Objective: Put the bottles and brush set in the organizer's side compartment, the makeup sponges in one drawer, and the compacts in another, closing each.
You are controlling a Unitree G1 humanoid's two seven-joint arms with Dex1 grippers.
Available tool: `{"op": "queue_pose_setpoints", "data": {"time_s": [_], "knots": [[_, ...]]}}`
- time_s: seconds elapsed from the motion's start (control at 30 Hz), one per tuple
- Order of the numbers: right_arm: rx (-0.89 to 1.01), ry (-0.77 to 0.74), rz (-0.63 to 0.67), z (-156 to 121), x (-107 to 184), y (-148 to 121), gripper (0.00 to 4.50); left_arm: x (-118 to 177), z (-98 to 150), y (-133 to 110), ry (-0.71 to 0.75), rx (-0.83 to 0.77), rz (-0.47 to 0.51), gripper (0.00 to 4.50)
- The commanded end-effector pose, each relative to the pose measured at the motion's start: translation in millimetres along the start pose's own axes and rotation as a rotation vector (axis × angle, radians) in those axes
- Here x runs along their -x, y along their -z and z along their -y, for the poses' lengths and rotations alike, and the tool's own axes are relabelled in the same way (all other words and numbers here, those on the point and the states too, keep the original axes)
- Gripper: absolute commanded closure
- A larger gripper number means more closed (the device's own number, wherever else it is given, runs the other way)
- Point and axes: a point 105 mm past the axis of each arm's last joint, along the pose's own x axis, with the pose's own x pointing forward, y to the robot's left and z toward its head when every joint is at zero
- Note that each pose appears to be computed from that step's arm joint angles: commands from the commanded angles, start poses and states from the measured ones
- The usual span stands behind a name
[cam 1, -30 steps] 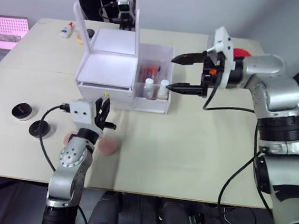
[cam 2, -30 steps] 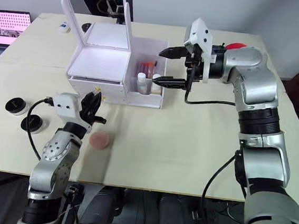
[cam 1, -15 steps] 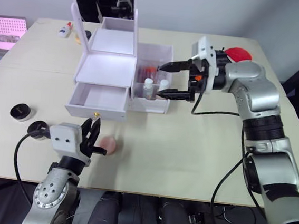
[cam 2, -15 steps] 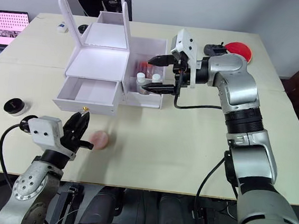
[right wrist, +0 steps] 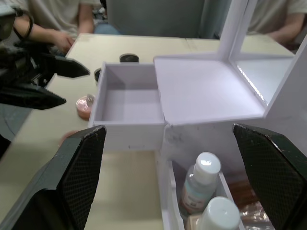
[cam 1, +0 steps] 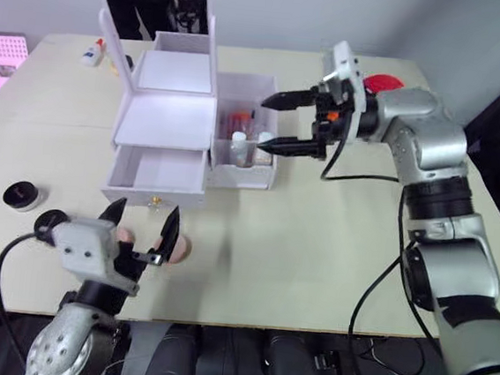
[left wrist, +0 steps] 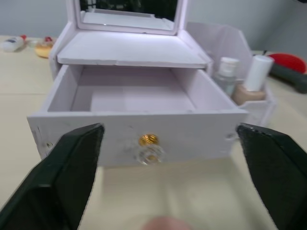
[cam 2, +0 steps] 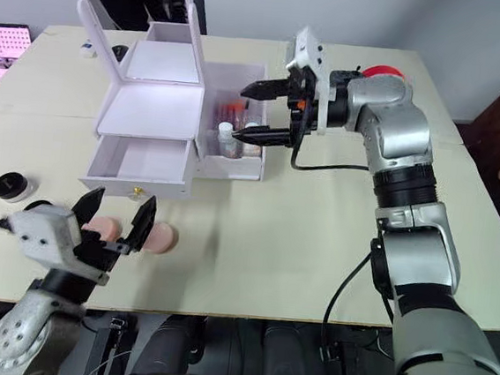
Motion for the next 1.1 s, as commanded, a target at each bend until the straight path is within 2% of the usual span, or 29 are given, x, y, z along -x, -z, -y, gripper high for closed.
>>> {"op": "queue_pose_setpoints", "data": {"time_s": [0.03, 0.17, 0.3, 0.33, 0.43, 0.53, 0.63, 0.77, 0.83, 0.93, 1.1], "knots": [[0.010, -0.035, 0.073, 1, 6, -23, 0.00, 17, 0, -17, 0.023, 0.007, 0.071, 0.06], [-0.019, -0.142, 0.072, -7, 8, -30, 0.00, 54, -17, -17, 0.063, -0.083, -0.039, 0.06], [-0.025, -0.210, 0.035, -17, 13, -35, 0.00, 90, -29, -9, 0.185, -0.127, -0.241, 0.06], [-0.029, -0.222, 0.026, -19, 14, -36, 0.00, 102, -39, -7, 0.207, -0.145, -0.300, 0.06], [-0.044, -0.243, 0.009, -25, 19, -36, 0.00, 124, -63, -7, 0.218, -0.184, -0.397, 0.06], [-0.086, -0.209, -0.056, -25, 32, -18, 0.00, 143, -103, -12, 0.190, -0.241, -0.487, 0.06], [-0.106, -0.166, -0.094, -26, 45, -2, 0.00, 137, -113, -23, 0.202, -0.248, -0.456, 0.06], [-0.128, -0.133, -0.117, -28, 54, 7, 0.00, 124, -109, -25, 0.247, -0.246, -0.425, 0.06], [-0.121, -0.097, -0.145, -27, 58, 12, 0.00, 111, -100, -27, 0.284, -0.237, -0.394, 0.06], [-0.082, -0.071, -0.180, -27, 56, 12, 0.00, 87, -73, -24, 0.350, -0.192, -0.339, 0.06], [-0.017, -0.131, -0.147, -40, 48, -5, 0.00, 65, -41, -8, 0.393, -0.143, -0.316, 0.06]]}}
